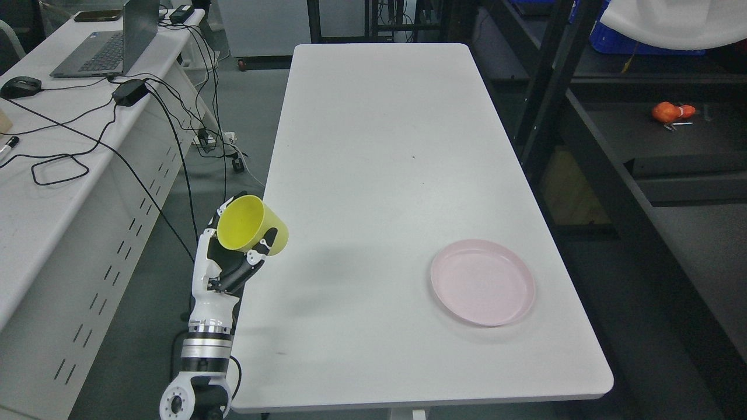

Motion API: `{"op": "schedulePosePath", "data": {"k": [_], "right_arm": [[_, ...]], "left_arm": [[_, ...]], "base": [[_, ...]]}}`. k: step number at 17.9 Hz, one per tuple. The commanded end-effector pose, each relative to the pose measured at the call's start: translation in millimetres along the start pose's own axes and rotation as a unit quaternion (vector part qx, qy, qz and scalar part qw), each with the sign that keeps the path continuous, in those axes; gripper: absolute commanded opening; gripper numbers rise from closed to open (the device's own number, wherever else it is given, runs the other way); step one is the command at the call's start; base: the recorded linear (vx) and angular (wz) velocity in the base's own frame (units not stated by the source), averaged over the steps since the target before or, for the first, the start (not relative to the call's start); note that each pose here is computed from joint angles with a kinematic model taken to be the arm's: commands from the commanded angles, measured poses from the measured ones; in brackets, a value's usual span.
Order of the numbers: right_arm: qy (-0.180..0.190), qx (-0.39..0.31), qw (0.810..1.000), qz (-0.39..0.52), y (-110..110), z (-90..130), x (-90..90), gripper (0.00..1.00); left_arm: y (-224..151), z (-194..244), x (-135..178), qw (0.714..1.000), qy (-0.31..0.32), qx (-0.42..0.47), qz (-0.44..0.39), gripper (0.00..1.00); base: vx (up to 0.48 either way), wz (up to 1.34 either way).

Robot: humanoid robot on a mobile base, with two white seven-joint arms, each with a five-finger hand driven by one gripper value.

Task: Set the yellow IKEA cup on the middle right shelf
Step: 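Carry the yellow cup in the left hand while turning toward the shelves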

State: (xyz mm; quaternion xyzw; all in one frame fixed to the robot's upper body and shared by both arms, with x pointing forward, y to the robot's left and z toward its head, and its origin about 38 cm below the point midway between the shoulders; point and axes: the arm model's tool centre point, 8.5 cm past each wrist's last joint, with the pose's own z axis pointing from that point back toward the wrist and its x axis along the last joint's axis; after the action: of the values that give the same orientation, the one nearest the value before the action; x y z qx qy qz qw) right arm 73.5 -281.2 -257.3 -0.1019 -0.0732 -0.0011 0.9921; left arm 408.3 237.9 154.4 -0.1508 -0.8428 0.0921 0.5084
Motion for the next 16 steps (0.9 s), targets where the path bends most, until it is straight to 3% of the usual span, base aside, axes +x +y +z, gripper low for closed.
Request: {"op": "schedulePosePath", "data": {"k": [1, 16], "right_arm": [[0.008, -0.006, 1.0, -0.002, -10, -1, -9.1, 0.99], [0.008, -0.006, 1.0, -0.002, -10, -1, -9.1, 0.99]], "left_arm": [[-21, -6, 21, 0.999, -0.029, -0.036, 0.013, 0.0], [-69, -1, 3, 0.995, -0.005, -0.096, 0.037, 0.0]], "base": [[-0.141, 0.0], [-0.271, -0.15]]}}
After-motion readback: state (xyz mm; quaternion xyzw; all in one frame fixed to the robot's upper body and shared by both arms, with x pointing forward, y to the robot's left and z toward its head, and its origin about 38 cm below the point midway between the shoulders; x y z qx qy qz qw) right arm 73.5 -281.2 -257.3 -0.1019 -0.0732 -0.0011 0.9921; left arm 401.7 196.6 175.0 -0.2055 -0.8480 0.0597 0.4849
